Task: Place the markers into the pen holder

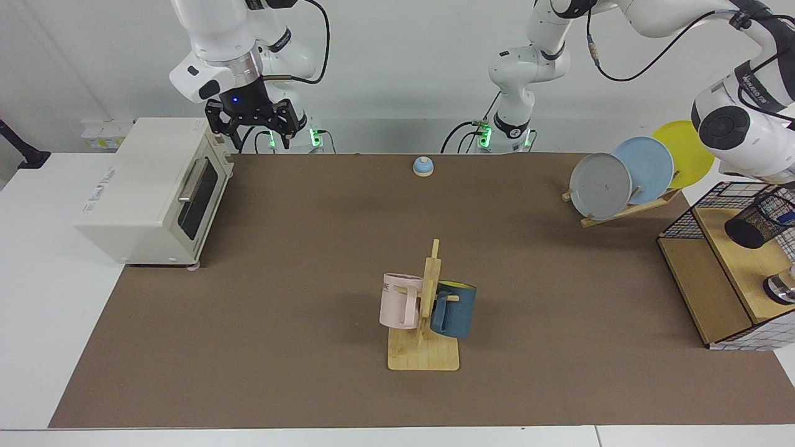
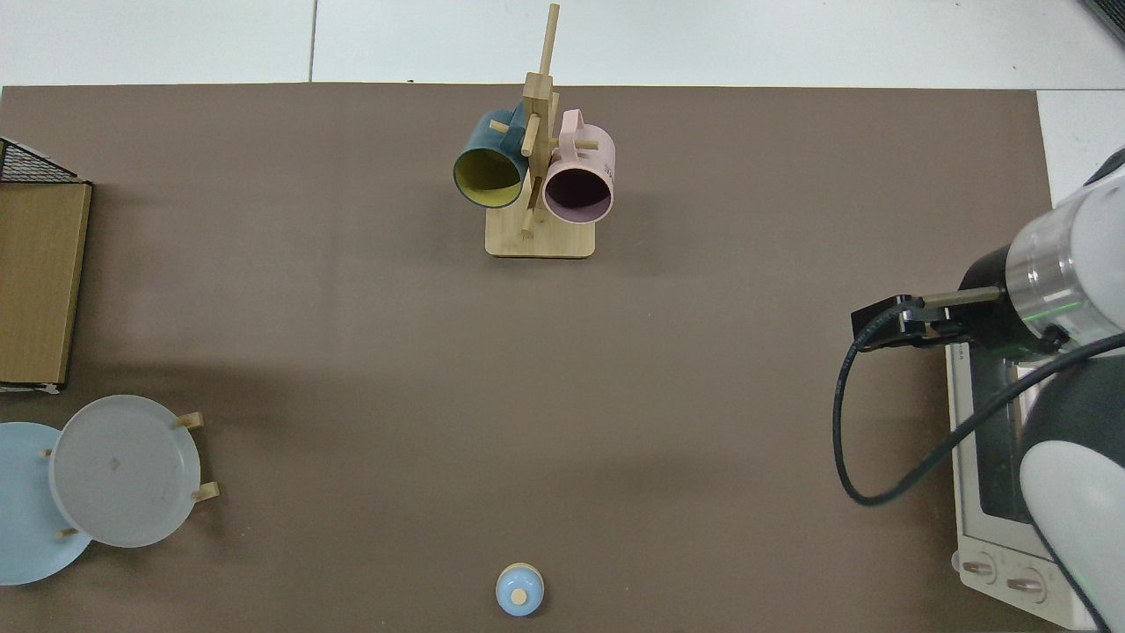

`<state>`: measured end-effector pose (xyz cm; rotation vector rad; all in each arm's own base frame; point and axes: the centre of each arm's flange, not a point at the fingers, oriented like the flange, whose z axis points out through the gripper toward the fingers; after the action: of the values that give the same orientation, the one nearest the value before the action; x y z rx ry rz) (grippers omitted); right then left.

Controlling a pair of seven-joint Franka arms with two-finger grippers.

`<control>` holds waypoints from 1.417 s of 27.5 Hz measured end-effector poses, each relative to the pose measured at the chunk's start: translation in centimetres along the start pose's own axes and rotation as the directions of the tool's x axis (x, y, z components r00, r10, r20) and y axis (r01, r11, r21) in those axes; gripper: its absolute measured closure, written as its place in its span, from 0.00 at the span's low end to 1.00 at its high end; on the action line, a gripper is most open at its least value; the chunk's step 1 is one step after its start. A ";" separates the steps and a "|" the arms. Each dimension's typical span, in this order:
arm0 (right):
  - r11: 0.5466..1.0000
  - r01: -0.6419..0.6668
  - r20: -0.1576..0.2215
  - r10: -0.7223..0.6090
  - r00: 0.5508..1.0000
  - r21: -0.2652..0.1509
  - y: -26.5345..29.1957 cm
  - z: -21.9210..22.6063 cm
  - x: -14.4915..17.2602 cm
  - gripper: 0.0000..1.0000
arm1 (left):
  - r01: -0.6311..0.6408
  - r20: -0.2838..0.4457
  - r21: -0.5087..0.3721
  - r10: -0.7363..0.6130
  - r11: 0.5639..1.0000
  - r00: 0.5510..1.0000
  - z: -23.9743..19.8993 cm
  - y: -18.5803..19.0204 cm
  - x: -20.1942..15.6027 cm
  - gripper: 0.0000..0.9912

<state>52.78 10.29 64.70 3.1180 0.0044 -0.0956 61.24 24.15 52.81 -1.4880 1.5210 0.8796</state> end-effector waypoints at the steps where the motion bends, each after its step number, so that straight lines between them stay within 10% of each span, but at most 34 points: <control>1: 1.000 0.000 0.000 0.000 1.000 0.000 0.0 0.0 0.0 0.00 | 0.001 -0.005 -0.003 -0.001 1.000 1.000 0.1 0.0 0.1 0.82; 39: 1.000 0.000 0.000 0.000 1.000 0.000 0.0 0.0 0.0 0.00 | -0.021 -0.052 -0.016 0.020 1.000 0.998 2.7 0.9 4.1 0.82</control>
<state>52.78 10.29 64.70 3.1180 0.0043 -0.0956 60.67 24.92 47.85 -1.5204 1.5731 0.8738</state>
